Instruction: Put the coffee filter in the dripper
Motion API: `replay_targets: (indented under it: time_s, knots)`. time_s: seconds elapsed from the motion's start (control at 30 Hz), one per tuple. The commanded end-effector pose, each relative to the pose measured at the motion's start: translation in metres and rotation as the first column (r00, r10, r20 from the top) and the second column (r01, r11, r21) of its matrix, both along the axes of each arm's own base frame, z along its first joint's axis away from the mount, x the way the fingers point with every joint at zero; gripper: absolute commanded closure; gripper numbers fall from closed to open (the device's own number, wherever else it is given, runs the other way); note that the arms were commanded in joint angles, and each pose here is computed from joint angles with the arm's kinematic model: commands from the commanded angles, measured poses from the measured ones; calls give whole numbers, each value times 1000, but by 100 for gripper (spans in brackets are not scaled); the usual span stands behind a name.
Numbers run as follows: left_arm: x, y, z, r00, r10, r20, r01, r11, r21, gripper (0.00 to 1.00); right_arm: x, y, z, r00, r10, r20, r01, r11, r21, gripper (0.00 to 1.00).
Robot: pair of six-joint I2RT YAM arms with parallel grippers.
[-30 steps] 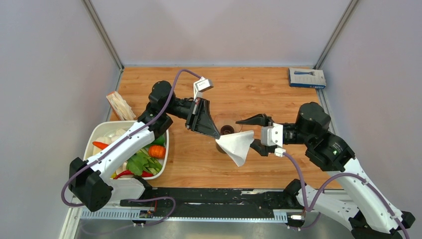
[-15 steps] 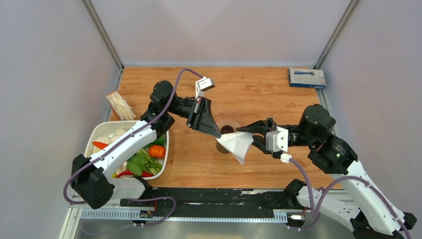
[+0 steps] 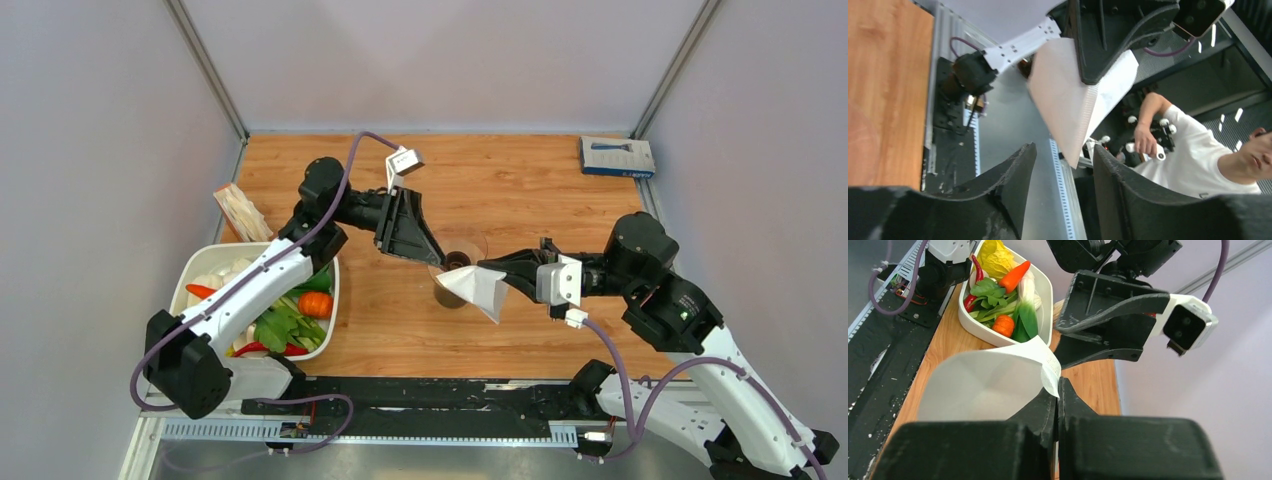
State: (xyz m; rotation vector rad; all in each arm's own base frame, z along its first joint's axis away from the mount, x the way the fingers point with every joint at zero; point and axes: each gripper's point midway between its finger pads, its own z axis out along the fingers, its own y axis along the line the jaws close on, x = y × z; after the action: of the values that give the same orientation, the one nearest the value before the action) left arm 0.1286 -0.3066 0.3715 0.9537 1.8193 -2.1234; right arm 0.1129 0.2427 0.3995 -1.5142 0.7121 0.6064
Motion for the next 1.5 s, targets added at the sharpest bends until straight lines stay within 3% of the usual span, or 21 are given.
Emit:
replay_targets:
  time_s: [0.0,0.1,0.17,0.23,0.37,0.6,0.8,1.33,1.47]
  knots:
    - [21,19,34,966,141,219,-114,985,-131,42,-1,-1,8,997,-27,-78,28,999,17,100]
    - [29,29,34,888,206,412,-166,977,-133,40,0,1,8,983,-43,-180,49,998,27,100]
    - [26,36,25,769,223,599,-204,974,-101,32,1,2,8,967,-54,-248,64,997,35,100]
    - [28,43,12,604,194,773,-212,974,-78,31,1,3,6,955,-54,-292,68,997,37,100]
    - [17,44,-3,481,85,873,-217,976,24,30,3,6,4,937,-63,-343,80,996,38,100]
    - [-4,35,-17,417,-49,907,-157,979,126,28,9,10,5,922,-75,-379,99,994,42,100]
    - [0,20,-27,426,-55,903,-192,970,150,27,8,12,8,919,-60,-389,89,994,56,100]
    - [-3,0,-20,358,-12,934,-190,978,85,26,14,20,8,902,-57,-429,90,994,57,100]
    - [-6,1,-18,349,-3,937,-181,981,70,37,13,20,8,904,-50,-424,82,995,59,100]
